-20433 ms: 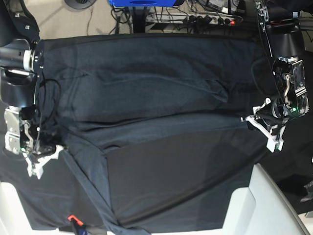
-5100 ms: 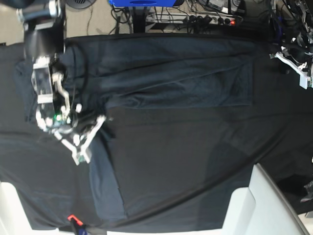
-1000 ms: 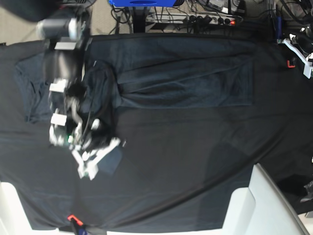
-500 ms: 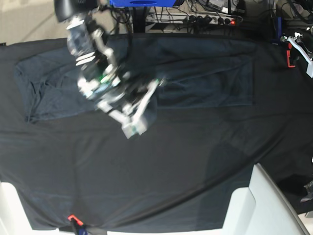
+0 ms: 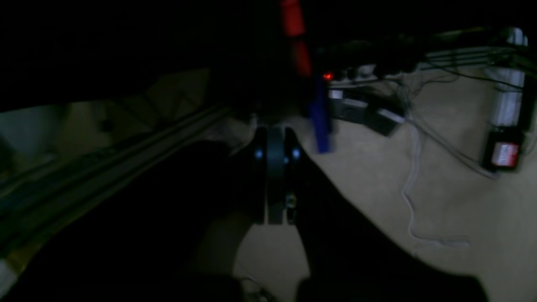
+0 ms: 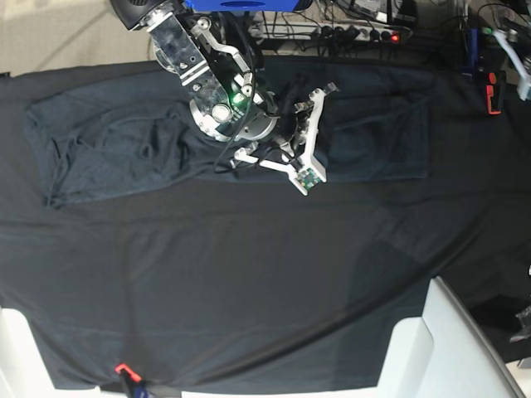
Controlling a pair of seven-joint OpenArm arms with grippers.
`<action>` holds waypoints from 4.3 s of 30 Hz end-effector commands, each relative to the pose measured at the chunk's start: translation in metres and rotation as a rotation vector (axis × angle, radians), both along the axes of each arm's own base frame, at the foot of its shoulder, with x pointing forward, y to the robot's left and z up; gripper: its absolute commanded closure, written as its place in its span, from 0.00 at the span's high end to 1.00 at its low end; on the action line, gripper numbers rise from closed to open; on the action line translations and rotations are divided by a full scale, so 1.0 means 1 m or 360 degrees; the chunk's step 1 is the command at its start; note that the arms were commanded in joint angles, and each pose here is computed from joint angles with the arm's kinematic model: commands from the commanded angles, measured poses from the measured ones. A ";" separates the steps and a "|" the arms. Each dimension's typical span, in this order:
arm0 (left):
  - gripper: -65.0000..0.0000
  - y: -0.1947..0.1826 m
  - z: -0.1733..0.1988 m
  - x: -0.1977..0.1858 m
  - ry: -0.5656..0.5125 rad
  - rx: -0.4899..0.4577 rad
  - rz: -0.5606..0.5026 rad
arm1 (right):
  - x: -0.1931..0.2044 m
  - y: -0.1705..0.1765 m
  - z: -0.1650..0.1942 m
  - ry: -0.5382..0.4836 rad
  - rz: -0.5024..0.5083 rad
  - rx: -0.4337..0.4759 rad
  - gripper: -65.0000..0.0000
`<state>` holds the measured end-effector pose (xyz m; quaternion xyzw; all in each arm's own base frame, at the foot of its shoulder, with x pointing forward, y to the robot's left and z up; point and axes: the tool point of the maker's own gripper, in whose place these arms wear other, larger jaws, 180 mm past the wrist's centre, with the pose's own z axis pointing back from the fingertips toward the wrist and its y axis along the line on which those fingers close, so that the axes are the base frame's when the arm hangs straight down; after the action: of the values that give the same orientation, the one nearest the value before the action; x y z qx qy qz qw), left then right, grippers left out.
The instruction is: Fold the T-shirt properly
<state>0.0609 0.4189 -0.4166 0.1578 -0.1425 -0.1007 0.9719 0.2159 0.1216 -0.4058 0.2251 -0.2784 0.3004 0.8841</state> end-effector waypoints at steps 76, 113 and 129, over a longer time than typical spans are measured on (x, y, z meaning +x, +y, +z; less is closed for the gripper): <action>0.00 -0.003 -0.002 0.025 -0.0157 -0.0064 0.0079 | 0.005 0.018 -0.051 0.0021 0.0268 -0.0204 0.39; 0.28 -0.048 0.023 0.109 -0.0763 -0.0875 0.0271 | -0.002 -0.204 0.011 -0.0210 -0.0689 -0.0220 0.39; 0.82 -0.107 -0.054 0.122 -0.0591 -0.1240 0.0464 | -0.028 -0.206 -0.019 -0.0071 -0.0672 -0.0262 0.39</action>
<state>0.1891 0.3114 -0.4681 -0.1892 -0.3359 0.1426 0.9116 0.1826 -0.0845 -0.4308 0.0819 -0.2988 0.1371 0.9409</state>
